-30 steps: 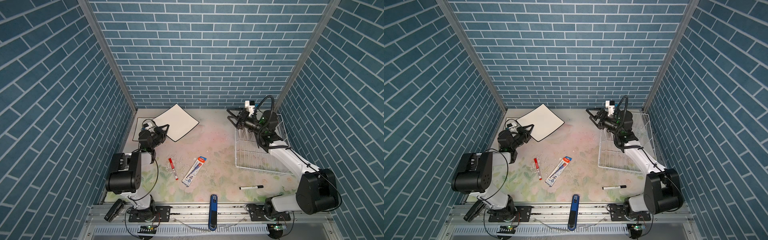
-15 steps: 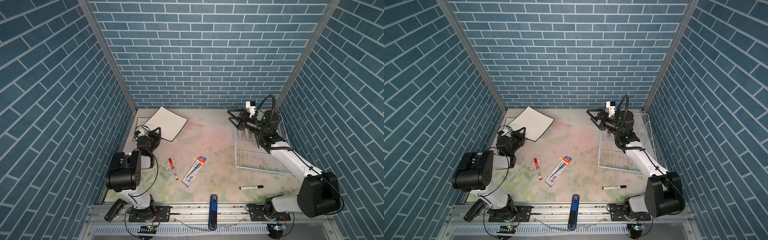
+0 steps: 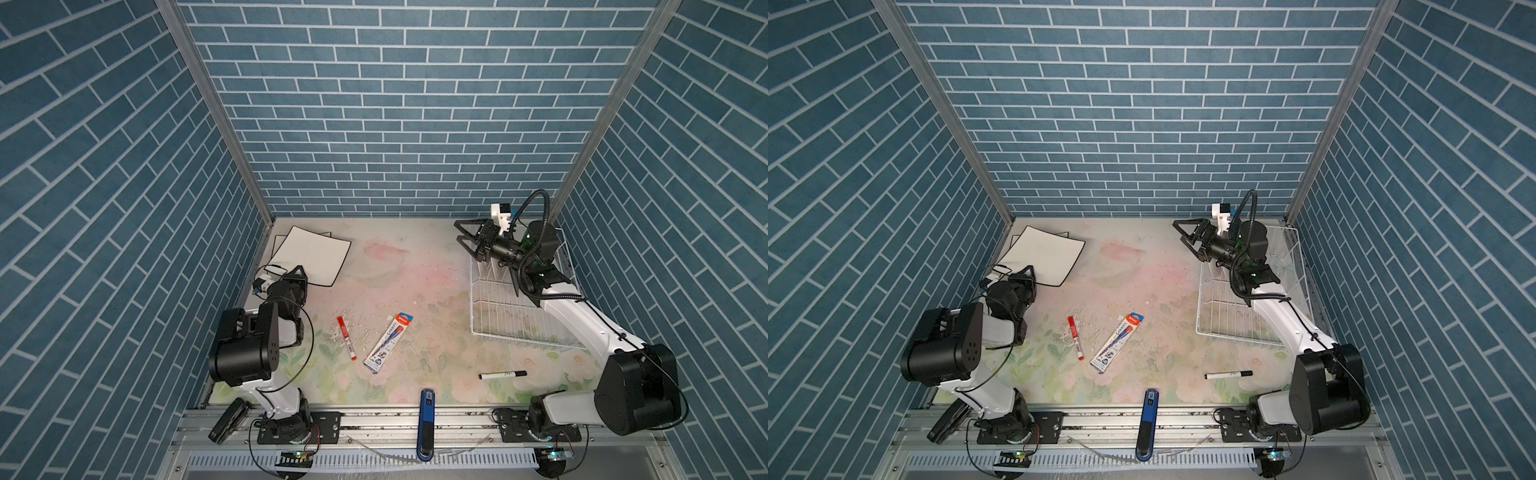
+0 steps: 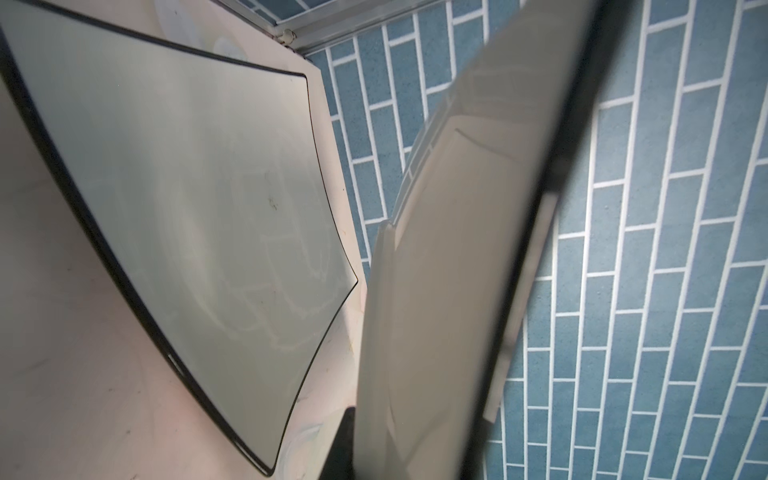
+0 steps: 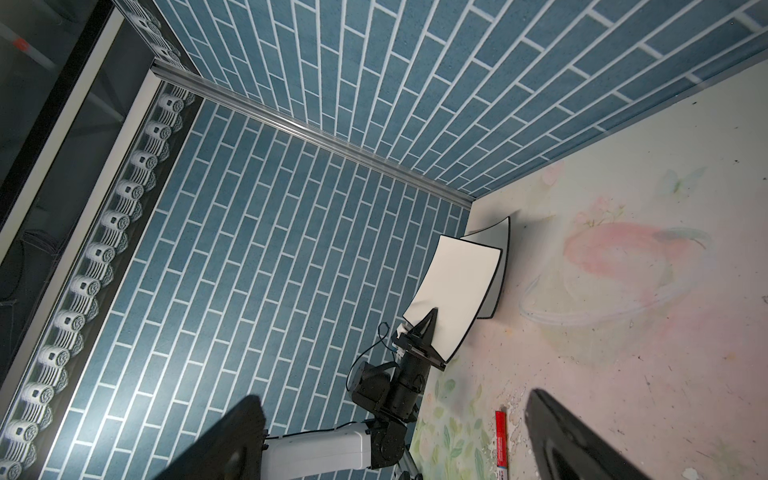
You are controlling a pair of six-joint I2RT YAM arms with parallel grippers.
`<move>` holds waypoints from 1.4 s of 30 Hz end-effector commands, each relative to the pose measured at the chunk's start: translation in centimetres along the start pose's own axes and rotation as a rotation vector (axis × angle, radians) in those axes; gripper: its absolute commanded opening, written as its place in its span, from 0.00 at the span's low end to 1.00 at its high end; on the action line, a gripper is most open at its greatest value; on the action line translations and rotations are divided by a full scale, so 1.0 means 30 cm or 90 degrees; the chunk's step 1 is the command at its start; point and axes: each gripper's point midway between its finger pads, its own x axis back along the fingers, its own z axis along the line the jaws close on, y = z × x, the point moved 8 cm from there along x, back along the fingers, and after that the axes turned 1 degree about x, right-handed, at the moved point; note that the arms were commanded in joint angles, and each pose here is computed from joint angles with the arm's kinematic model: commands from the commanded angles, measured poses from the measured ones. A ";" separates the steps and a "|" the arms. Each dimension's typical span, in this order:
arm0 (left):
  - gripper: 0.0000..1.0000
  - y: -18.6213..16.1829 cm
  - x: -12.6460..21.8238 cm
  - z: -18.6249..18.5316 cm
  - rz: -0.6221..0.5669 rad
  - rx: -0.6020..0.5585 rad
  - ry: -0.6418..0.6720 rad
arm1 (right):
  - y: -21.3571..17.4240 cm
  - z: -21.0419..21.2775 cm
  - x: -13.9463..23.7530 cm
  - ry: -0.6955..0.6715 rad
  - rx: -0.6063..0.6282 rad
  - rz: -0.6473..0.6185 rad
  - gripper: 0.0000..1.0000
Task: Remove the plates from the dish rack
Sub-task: 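Carry the plate with the left gripper to the first plate by the wall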
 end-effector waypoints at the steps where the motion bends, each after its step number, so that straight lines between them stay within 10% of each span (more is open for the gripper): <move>1: 0.00 0.062 -0.004 -0.144 -0.039 -0.002 -0.151 | 0.022 0.089 0.018 0.035 0.062 -0.005 0.99; 42: 0.00 0.200 -0.137 -0.091 -0.156 0.005 -0.120 | 0.027 0.092 0.022 0.028 0.061 -0.017 0.99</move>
